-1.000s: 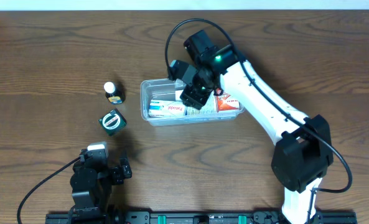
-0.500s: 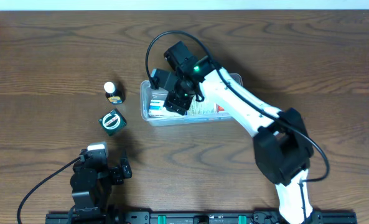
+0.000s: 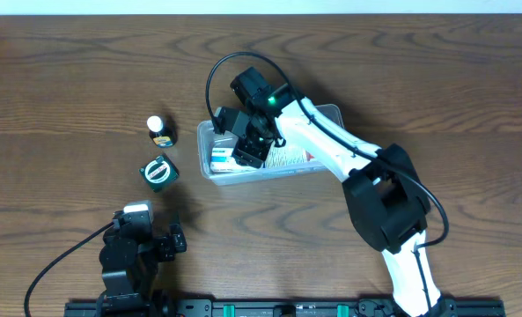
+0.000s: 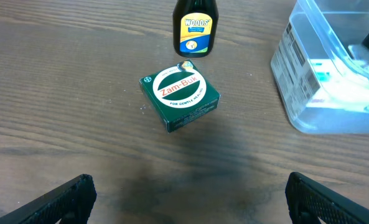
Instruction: Pack container
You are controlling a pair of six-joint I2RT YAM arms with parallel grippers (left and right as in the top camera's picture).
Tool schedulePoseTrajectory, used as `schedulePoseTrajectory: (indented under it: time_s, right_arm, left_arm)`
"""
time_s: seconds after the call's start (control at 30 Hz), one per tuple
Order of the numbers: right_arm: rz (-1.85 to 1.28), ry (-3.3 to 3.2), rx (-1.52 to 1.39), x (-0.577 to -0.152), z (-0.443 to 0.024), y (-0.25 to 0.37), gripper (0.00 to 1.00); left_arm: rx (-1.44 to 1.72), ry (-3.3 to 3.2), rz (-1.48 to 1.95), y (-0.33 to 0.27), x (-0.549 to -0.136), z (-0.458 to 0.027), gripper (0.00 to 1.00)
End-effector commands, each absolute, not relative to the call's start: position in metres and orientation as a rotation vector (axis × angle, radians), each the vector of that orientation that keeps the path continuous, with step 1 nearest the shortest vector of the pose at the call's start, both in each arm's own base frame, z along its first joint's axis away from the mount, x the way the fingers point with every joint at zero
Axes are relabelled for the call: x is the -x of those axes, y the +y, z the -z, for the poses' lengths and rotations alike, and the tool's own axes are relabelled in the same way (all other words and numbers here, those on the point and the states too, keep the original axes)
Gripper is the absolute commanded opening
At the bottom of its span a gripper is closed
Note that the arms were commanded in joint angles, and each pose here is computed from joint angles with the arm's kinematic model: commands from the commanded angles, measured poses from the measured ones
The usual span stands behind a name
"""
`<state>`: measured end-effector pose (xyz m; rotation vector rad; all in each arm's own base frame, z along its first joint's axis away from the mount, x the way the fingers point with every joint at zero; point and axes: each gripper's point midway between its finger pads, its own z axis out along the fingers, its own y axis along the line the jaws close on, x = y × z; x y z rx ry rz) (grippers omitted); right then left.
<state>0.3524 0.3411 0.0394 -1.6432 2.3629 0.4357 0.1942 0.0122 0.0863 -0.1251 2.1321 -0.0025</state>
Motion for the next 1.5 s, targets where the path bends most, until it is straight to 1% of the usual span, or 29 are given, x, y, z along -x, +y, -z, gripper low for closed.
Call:
schedulePoseTrajectory:
  time_s: [0.0,0.1,0.23,0.37,0.6,0.67,0.7,1.03,1.1,1.13,1.17,1.27,1.37,1.4,1.47]
  right_arm:
    - [-0.460,2.365,1.657,-0.349,-0.034,0.344,0.67]
    - [-0.465,2.367,1.659,-0.349,-0.033,0.345,0.67]
    - [-0.464,2.380,1.682,-0.346,-0.024,0.343,0.62]
    - [-0.467,2.415,1.697,-0.342,-0.011,0.340,0.50]
    - [-0.465,2.417,1.696,-0.343,-0.008,0.340,0.38]
    - [-0.465,2.409,1.693,-0.344,-0.009,0.341,0.28]
    - [-0.465,2.407,1.692,-0.345,-0.009,0.342,0.24]
    - [-0.462,2.383,1.680,-0.351,-0.012,0.345,0.17]
    - [-0.464,2.382,1.679,-0.351,-0.013,0.346,0.18]
    - [-0.464,2.380,1.678,-0.351,-0.014,0.346,0.30]
    - [-0.464,2.377,1.680,-0.351,-0.016,0.347,0.38]
    - [-0.481,2.354,1.677,-0.352,-0.025,0.355,0.38]
    - [-0.559,2.310,1.667,-0.352,-0.042,0.371,0.43]
    - [-0.584,2.294,1.668,-0.351,-0.048,0.376,0.48]
    - [-0.607,2.263,1.674,-0.349,-0.056,0.385,0.65]
  left_arm:
    - [0.116,2.128,0.010,0.011,-0.194,-0.088,0.98]
    - [0.116,2.128,0.010,0.011,-0.194,-0.088,0.98]
    - [0.117,2.128,0.010,0.011,-0.194,-0.088,0.98]
    - [0.116,2.128,0.010,0.011,-0.194,-0.088,0.98]
    - [0.116,2.128,0.010,0.011,-0.194,-0.088,0.98]
    - [0.116,2.128,0.010,0.011,-0.194,-0.088,0.98]
    - [0.116,2.128,0.010,0.011,-0.194,-0.088,0.98]
    - [0.116,2.128,0.010,0.011,-0.194,-0.088,0.98]
    - [0.116,2.128,0.010,0.011,-0.194,-0.088,0.98]
    - [0.116,2.128,0.010,0.011,-0.194,-0.088,0.98]
    - [0.116,2.128,0.010,0.011,-0.194,-0.088,0.98]
    - [0.116,2.128,0.010,0.011,-0.194,-0.088,0.98]
    - [0.117,2.128,0.010,0.011,-0.194,-0.088,0.98]
    - [0.116,2.128,0.010,0.011,-0.194,-0.088,0.98]
    - [0.116,2.128,0.010,0.011,-0.194,-0.088,0.98]
